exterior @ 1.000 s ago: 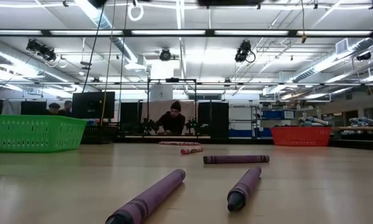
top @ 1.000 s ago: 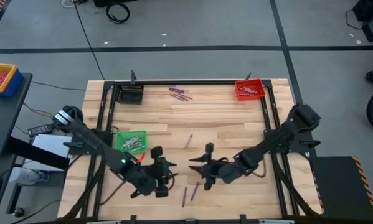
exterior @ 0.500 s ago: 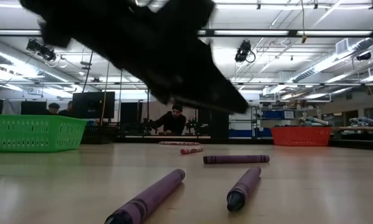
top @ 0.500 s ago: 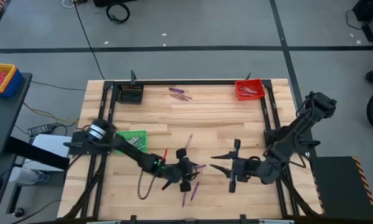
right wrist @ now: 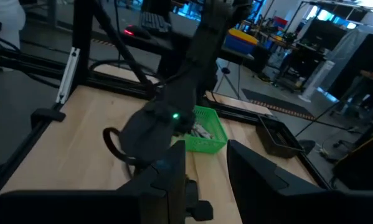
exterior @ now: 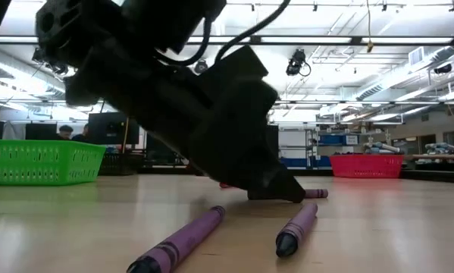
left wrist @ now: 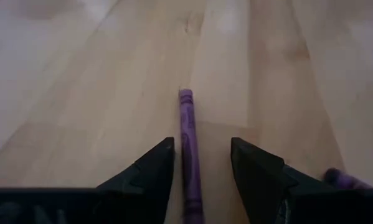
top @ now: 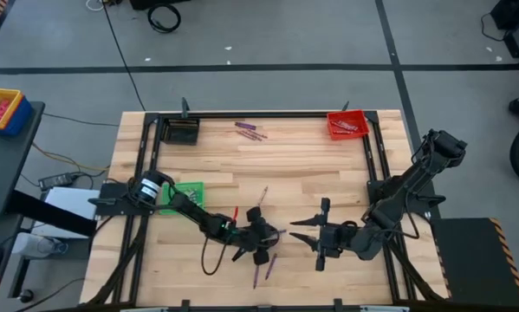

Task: Sort crayons
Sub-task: Put the violet crayon into the black bin

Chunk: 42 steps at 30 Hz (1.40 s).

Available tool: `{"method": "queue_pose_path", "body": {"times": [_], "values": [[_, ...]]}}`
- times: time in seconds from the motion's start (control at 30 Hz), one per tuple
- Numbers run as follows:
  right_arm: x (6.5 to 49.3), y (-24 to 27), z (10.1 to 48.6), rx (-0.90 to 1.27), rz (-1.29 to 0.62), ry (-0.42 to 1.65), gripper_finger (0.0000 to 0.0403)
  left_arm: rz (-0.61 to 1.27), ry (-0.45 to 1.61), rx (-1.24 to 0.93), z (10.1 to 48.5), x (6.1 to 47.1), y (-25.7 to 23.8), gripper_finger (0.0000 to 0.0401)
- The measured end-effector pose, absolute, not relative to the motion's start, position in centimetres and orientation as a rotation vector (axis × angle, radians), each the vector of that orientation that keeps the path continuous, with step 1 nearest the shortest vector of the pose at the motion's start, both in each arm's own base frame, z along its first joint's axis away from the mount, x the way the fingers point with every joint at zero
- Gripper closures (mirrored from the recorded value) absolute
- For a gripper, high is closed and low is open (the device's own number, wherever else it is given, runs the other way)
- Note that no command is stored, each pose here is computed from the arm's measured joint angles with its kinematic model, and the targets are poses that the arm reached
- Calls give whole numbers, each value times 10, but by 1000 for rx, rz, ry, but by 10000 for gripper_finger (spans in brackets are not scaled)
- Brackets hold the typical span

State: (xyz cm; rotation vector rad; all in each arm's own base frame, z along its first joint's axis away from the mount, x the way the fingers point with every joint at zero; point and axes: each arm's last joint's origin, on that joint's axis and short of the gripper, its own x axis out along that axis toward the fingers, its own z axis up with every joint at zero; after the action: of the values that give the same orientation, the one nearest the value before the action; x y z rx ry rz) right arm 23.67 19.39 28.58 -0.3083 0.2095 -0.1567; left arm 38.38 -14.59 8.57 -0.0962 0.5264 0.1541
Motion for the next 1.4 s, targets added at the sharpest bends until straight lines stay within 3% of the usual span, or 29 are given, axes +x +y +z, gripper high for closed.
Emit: {"method": "queue_pose_path", "body": {"times": [0.23,0.47,0.73,0.97,1.13,1.4], "values": [[238,194,287,-284,-148,199,280,200,528,-152,72,385,-145,249],[236,195,286,-256,-130,204,280,223,574,-139,75,384,-138,374],[222,210,281,-277,-66,235,280,206,681,-65,106,380,-108,375],[222,207,278,-352,-98,259,280,240,738,113,200,346,-75,375],[234,192,267,-372,-155,297,280,397,857,184,246,300,-38,375],[247,142,218,-293,-313,404,280,800,1018,120,267,229,43,369]]}}
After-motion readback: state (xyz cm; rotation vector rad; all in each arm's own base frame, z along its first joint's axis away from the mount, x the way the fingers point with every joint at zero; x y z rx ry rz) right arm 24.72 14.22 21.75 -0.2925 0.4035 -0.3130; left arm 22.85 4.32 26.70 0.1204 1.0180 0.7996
